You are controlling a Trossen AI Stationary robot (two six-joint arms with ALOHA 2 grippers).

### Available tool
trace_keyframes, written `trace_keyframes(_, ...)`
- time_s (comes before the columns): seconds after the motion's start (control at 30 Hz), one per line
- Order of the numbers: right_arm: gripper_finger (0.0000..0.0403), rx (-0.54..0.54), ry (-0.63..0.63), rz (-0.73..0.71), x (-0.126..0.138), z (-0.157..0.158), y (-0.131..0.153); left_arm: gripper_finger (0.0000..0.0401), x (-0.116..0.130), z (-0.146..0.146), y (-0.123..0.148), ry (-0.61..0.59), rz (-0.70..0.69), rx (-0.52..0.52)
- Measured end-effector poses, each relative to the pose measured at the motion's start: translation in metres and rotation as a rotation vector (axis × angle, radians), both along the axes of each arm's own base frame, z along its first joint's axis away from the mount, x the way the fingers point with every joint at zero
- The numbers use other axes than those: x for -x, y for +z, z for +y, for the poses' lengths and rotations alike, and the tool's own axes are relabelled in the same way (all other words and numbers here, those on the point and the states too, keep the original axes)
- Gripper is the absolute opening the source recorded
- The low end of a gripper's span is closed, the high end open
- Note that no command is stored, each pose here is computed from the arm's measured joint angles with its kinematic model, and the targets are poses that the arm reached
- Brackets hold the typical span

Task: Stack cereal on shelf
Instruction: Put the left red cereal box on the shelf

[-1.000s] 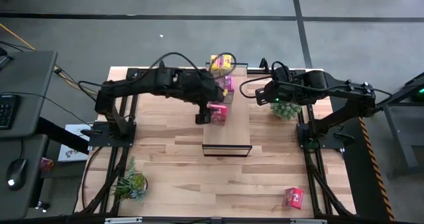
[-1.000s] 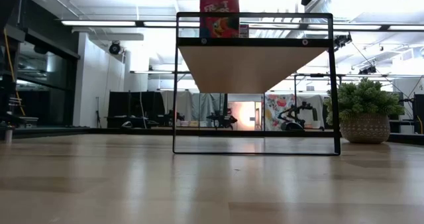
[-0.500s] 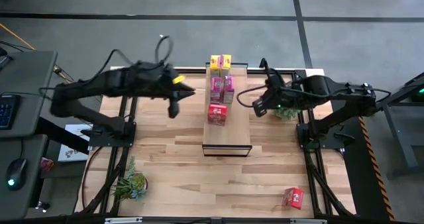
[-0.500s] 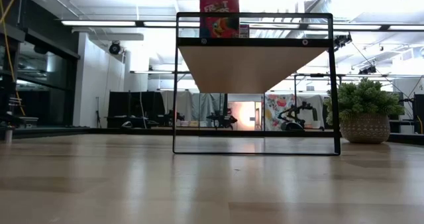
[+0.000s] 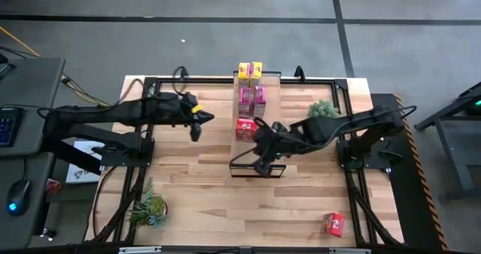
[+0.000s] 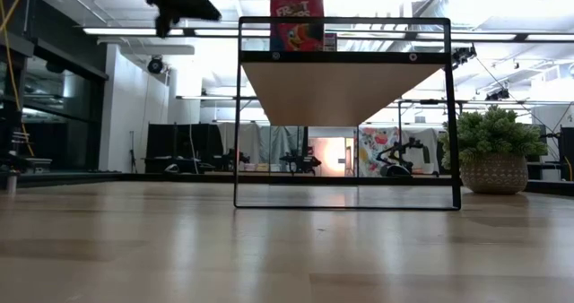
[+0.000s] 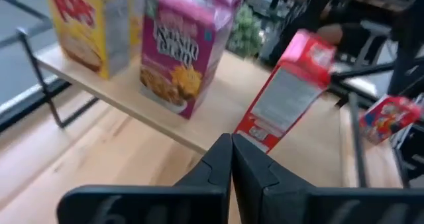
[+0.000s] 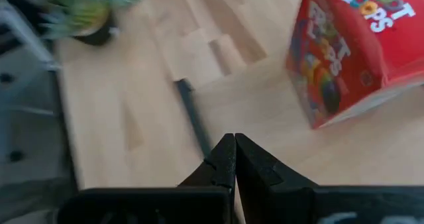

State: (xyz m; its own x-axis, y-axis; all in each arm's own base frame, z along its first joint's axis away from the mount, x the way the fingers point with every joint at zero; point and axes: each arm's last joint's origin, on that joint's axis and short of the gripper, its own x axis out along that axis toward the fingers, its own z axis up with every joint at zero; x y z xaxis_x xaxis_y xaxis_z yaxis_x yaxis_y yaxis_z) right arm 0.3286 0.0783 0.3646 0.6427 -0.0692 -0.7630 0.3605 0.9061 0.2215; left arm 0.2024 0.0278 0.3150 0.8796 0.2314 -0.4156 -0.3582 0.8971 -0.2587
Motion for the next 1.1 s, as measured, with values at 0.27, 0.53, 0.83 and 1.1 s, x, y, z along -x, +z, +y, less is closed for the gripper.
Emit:
trace_keyframes(0.27,0.0,0.095,-0.086,0.061,-0.019,-0.012,-0.023,0.0,-0.052,0.01,-0.023,-0.023,-0.022,-0.051)
trace_keyframes(0.53,0.0,0.104,-0.082,0.074,-0.019,-0.021,-0.022,0.0,-0.081,0.013,-0.04,-0.055,-0.076,-0.044)
trace_keyframes(0.83,0.0,0.105,-0.058,0.104,-0.017,-0.02,-0.024,0.0,-0.092,0.015,-0.046,-0.054,-0.105,-0.021)
trace_keyframes(1.1,0.0,0.15,-0.082,0.125,-0.017,-0.033,-0.024,0.0,-0.091,0.012,-0.045,-0.107,-0.116,0.028)
